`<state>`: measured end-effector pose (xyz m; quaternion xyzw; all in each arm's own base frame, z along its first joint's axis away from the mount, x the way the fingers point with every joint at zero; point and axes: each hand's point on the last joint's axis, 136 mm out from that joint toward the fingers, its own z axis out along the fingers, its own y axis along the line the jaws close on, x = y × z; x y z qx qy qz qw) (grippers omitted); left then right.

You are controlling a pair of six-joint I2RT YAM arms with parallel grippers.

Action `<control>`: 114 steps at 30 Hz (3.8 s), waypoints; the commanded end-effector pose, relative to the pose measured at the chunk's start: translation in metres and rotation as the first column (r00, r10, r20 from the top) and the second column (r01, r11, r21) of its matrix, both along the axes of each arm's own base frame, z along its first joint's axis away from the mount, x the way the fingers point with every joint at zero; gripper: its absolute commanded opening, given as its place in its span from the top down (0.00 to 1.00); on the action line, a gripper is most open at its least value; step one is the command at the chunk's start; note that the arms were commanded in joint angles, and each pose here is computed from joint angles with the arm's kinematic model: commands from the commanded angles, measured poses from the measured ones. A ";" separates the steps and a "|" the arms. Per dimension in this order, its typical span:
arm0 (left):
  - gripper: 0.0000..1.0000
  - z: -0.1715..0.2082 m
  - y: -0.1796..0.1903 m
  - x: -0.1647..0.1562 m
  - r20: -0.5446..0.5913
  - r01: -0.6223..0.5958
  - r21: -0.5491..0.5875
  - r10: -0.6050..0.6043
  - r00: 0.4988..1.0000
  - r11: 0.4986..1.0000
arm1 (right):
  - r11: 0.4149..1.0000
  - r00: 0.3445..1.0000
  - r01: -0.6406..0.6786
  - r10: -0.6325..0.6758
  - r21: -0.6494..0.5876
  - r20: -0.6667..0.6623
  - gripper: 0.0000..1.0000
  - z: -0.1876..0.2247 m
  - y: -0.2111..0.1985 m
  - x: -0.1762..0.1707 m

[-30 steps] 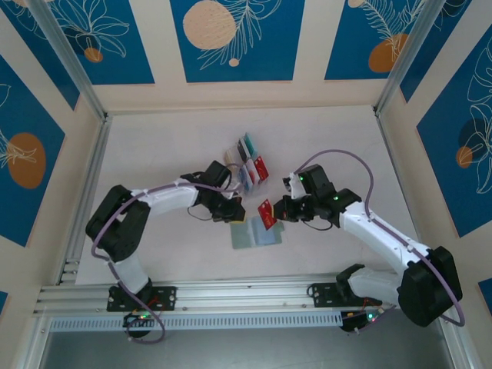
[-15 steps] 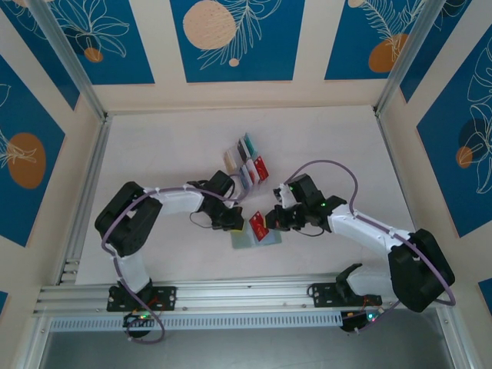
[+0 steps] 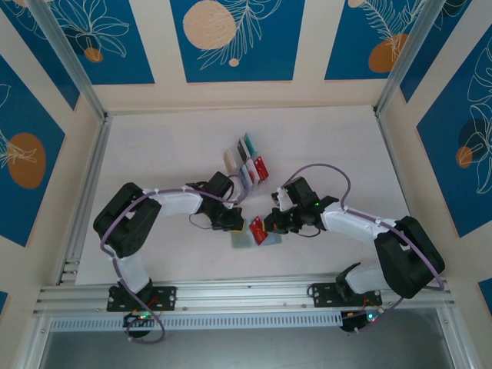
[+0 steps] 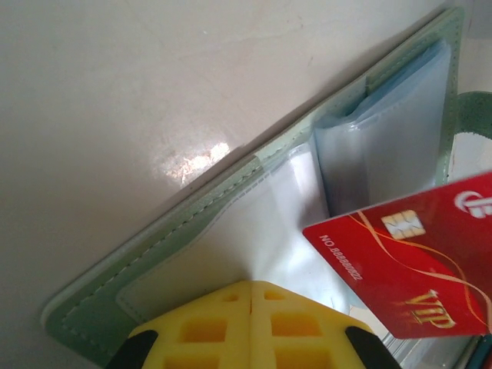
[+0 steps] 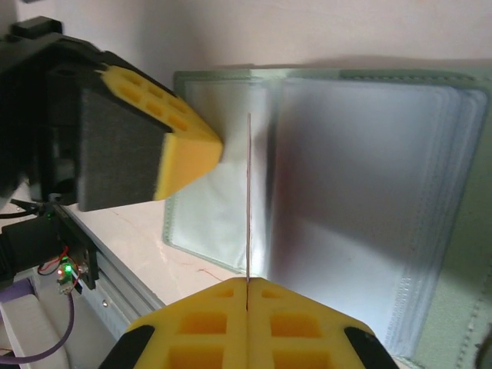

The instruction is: Put the credit cards into the card holder

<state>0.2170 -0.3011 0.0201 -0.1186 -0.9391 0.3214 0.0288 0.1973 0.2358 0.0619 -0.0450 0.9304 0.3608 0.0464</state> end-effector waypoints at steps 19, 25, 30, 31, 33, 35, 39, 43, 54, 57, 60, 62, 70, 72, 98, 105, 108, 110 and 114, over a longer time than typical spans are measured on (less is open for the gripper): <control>1.00 -0.026 0.021 -0.016 -0.040 -0.006 0.107 0.010 0.999 0.994 | 0.998 0.996 0.051 -0.054 -0.047 -0.067 1.00 -0.021 -0.017 0.003; 1.00 -0.027 0.021 -0.017 -0.042 -0.006 0.107 0.010 0.999 0.994 | 0.998 0.996 0.040 -0.043 -0.044 -0.078 1.00 -0.024 -0.011 0.003; 1.00 -0.028 0.022 -0.017 -0.043 -0.006 0.108 0.010 0.999 0.994 | 0.999 0.996 0.033 -0.035 -0.025 -0.085 1.00 -0.023 -0.006 0.004; 1.00 -0.027 0.021 -0.017 -0.042 -0.005 0.107 0.010 0.999 0.994 | 0.999 0.996 0.031 -0.033 -0.021 -0.085 1.00 -0.022 -0.006 0.004; 1.00 -0.028 0.021 -0.017 -0.044 -0.004 0.106 0.008 0.999 0.994 | 1.000 0.995 0.027 -0.028 -0.009 -0.091 1.00 -0.022 -0.003 0.005; 1.00 -0.029 0.021 -0.017 -0.044 -0.005 0.106 0.010 0.999 0.994 | 1.000 0.995 0.028 -0.027 0.004 -0.098 1.00 -0.023 0.000 0.007; 1.00 -0.030 0.022 -0.017 -0.047 -0.007 0.109 0.012 0.999 0.994 | 0.999 0.995 0.033 -0.030 0.025 -0.100 1.00 -0.023 0.006 0.011; 1.00 -0.030 0.022 -0.018 -0.047 -0.006 0.110 0.011 0.999 0.994 | 0.999 0.994 0.050 -0.048 0.020 -0.098 1.00 -0.026 0.006 0.016; 1.00 -0.032 0.024 -0.020 -0.051 -0.006 0.114 0.012 0.999 0.993 | 0.995 0.994 0.034 -0.024 0.089 -0.102 1.00 -0.025 0.011 0.008; 1.00 -0.031 0.024 -0.019 -0.048 -0.008 0.109 0.014 0.999 0.994 | 0.995 0.994 0.043 -0.033 0.091 -0.108 1.00 -0.026 0.013 0.012; 1.00 -0.029 0.022 -0.019 -0.047 -0.010 0.104 0.015 0.999 0.995 | 0.995 0.993 0.054 -0.044 0.088 -0.113 1.00 -0.028 0.017 0.015; 1.00 -0.027 0.022 -0.018 -0.044 -0.015 0.100 0.020 0.999 0.995 | 0.995 0.991 0.063 -0.053 0.081 -0.121 1.00 -0.030 0.019 0.017; 1.00 -0.026 0.023 -0.020 -0.047 -0.025 0.097 0.029 0.998 0.995 | 0.993 0.984 0.114 -0.107 0.040 -0.139 1.00 -0.041 0.020 0.014; 1.00 -0.021 0.020 -0.020 -0.046 -0.029 0.080 0.032 0.998 0.996 | 0.993 0.983 0.120 -0.116 0.018 -0.142 1.00 -0.046 0.019 0.012; 1.00 -0.005 0.037 -0.027 -0.029 -0.081 0.021 0.081 0.996 0.997 | 0.995 0.985 0.095 -0.098 -0.025 -0.141 0.99 -0.052 0.017 0.007; 1.00 -0.020 0.036 -0.030 -0.044 -0.076 0.048 0.078 0.996 0.996 | 0.997 0.988 0.071 -0.072 -0.015 -0.134 0.98 -0.049 0.026 0.005; 1.00 -0.024 0.036 -0.032 -0.051 -0.077 0.050 0.080 0.996 0.996 | 0.998 0.989 0.061 -0.062 -0.010 -0.136 0.98 -0.049 0.031 0.003; 1.00 -0.026 0.035 -0.033 -0.054 -0.079 0.050 0.081 0.995 0.996 | 0.999 0.990 0.052 -0.052 -0.006 -0.134 0.98 -0.048 0.035 0.002; 1.00 -0.027 0.034 -0.033 -0.055 -0.082 0.048 0.085 0.995 0.995 | 0.999 0.989 0.041 -0.042 -0.009 -0.142 0.98 -0.050 0.042 0.000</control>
